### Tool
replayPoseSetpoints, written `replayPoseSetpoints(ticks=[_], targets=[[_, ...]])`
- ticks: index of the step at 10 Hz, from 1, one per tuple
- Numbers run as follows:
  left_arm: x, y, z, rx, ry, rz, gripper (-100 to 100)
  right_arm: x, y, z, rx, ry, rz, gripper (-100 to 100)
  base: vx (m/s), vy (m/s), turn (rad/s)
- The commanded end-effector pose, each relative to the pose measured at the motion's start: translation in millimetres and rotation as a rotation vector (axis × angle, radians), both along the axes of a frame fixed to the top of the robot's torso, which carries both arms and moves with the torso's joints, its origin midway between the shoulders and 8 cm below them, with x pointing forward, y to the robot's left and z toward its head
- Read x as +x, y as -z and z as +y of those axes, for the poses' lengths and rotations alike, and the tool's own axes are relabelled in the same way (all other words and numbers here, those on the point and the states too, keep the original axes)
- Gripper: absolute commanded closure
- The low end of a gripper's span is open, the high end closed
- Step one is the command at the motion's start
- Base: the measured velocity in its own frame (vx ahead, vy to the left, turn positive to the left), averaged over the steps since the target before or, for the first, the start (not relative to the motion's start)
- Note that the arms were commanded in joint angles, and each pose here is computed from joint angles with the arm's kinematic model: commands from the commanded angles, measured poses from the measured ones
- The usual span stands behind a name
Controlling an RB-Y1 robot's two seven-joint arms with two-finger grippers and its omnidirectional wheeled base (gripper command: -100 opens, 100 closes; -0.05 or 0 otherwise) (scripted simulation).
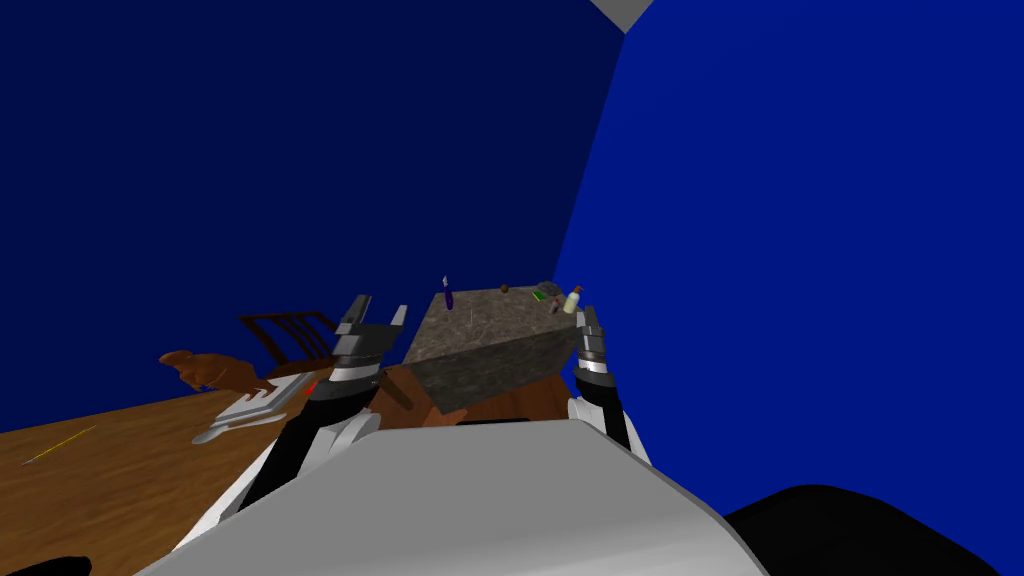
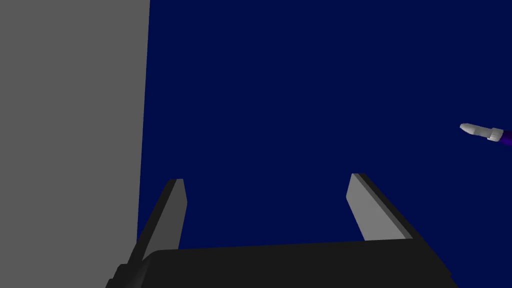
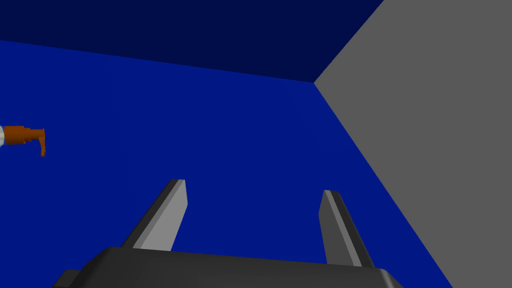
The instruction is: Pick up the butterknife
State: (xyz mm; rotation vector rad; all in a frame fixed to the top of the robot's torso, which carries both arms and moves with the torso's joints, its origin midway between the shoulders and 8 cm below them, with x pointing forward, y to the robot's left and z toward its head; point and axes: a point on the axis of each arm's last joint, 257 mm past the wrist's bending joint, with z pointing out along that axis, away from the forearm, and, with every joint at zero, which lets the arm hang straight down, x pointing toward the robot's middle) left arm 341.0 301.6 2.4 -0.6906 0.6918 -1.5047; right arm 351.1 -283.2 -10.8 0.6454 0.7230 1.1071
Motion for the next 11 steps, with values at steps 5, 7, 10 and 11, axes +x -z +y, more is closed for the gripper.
replayPoseSetpoints(ticks=[5, 7, 10, 11], targets=[[16, 29, 7.3, -0.012, 0.087, 0.104, -100, 0, 0, 0, 0.0, 0.0, 0.0, 0, -0.063, -0.024, -0.026], [22, 42, 11.5, -0.018, 0.114, 0.151, -100, 0, 0, 0, 0.0, 0.0, 0.0, 0, -0.053, -0.03, -0.047], [34, 71, 23.3, -0.045, 0.151, 0.252, -100, 0, 0, 0, 0.0, 0.0, 0.0, 0, -0.043, -0.027, -0.068], [35, 70, 22.1, -0.023, 0.16, 0.258, -100, 0, 0, 0, 0.0, 0.0, 0.0, 0, -0.036, -0.021, -0.048]])
